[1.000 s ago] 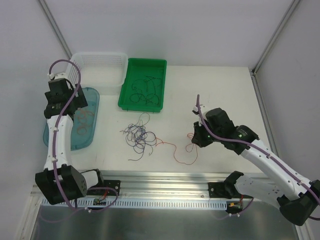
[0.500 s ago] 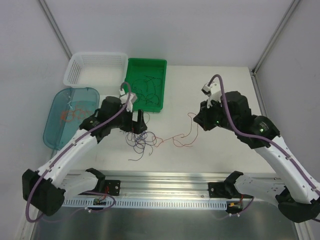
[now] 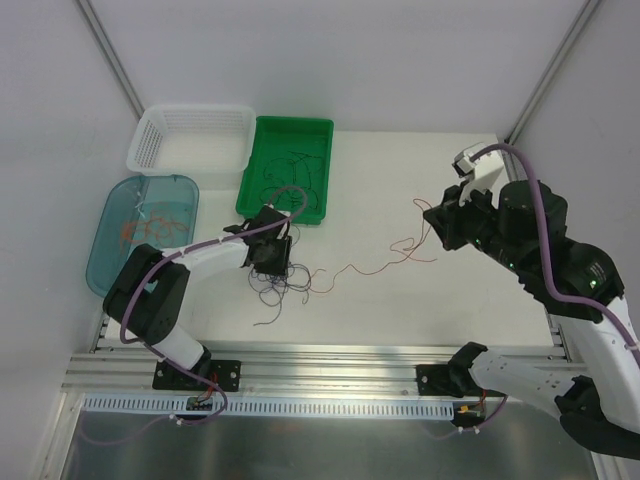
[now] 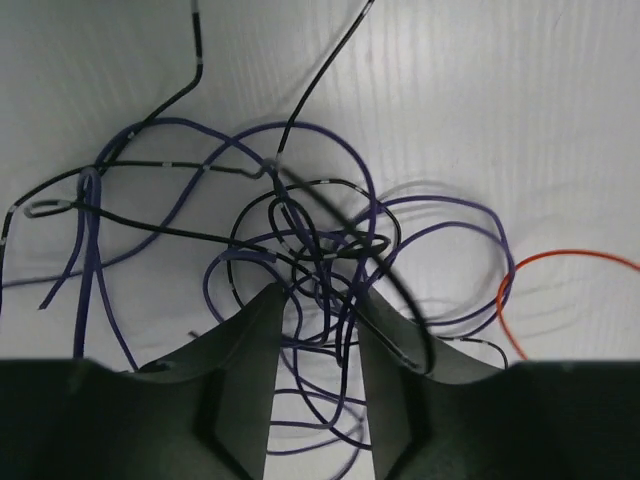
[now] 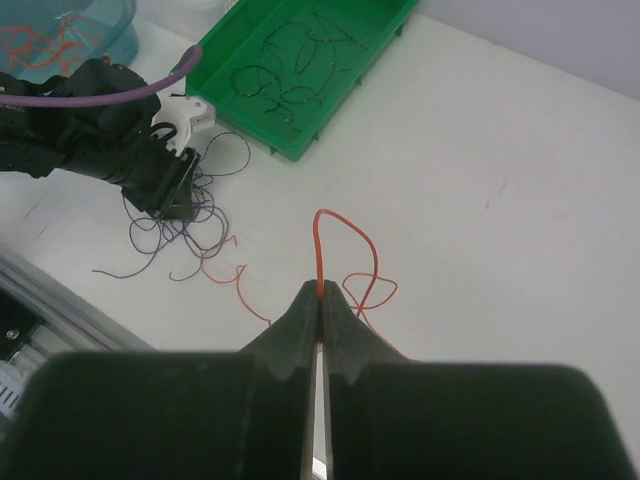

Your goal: Untangle the cables

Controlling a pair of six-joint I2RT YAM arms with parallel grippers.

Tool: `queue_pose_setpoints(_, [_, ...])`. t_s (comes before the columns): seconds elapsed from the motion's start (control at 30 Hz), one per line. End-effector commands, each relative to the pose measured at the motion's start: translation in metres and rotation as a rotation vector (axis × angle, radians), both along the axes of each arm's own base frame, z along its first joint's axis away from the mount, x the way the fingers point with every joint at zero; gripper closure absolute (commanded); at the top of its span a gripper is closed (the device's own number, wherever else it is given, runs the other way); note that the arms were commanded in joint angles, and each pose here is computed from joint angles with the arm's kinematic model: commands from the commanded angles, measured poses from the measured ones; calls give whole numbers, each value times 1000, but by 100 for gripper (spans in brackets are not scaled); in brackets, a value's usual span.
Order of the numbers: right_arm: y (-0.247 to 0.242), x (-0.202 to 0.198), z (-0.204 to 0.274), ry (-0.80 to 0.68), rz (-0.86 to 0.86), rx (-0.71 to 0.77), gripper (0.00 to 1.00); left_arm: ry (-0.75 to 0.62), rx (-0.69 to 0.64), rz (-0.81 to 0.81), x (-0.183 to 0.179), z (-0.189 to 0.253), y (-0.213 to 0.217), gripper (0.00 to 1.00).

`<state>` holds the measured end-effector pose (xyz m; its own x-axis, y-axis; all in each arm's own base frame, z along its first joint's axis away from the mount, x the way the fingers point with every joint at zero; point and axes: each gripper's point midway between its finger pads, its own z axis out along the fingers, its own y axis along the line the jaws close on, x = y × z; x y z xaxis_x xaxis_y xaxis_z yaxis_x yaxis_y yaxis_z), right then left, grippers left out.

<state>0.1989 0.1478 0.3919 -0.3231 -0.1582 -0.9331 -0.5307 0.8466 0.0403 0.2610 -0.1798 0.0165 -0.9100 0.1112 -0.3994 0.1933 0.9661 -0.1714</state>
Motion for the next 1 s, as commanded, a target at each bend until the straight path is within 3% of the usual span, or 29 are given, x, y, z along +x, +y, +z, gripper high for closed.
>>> queue_pose_setpoints(0.0, [-36, -1, 30, -114, -111, -42, 99, -34, 22, 36, 17, -1, -2, 67])
queue_pose_setpoints(0.13, [-94, -5, 66, -248, -332, -63, 99, -14, 59, 48, 14, -11, 5, 73])
queue_pose_setpoints(0.27, [-141, -32, 116, -417, -469, 80, 99, -3, 69, 68, 16, -14, 11, 74])
queue_pose_setpoints(0.4, [-160, -47, 138, -489, -499, 130, 99, 11, 75, 76, 14, -18, 14, 75])
queue_pose_setpoints(0.57, [-155, -47, 127, -456, -482, 122, 99, 3, 59, 79, 13, -12, 13, 72])
queue_pose_setpoints(0.8, [-64, -12, 39, -190, -248, 129, 99, -91, -131, -7, 12, 45, -22, 37])
queue_pose_setpoints(0.83, [-50, -9, 28, -153, -209, 135, 99, -141, -166, -46, 10, 65, -30, 22])
queue_pose_setpoints(0.93, [-24, -1, -2, -68, -149, 142, 99, -246, -264, -141, 1, 114, -52, 2])
queue_pose_setpoints(0.97, [-17, 3, -14, -43, -141, 135, 99, -279, -298, -170, -1, 129, -59, 1])
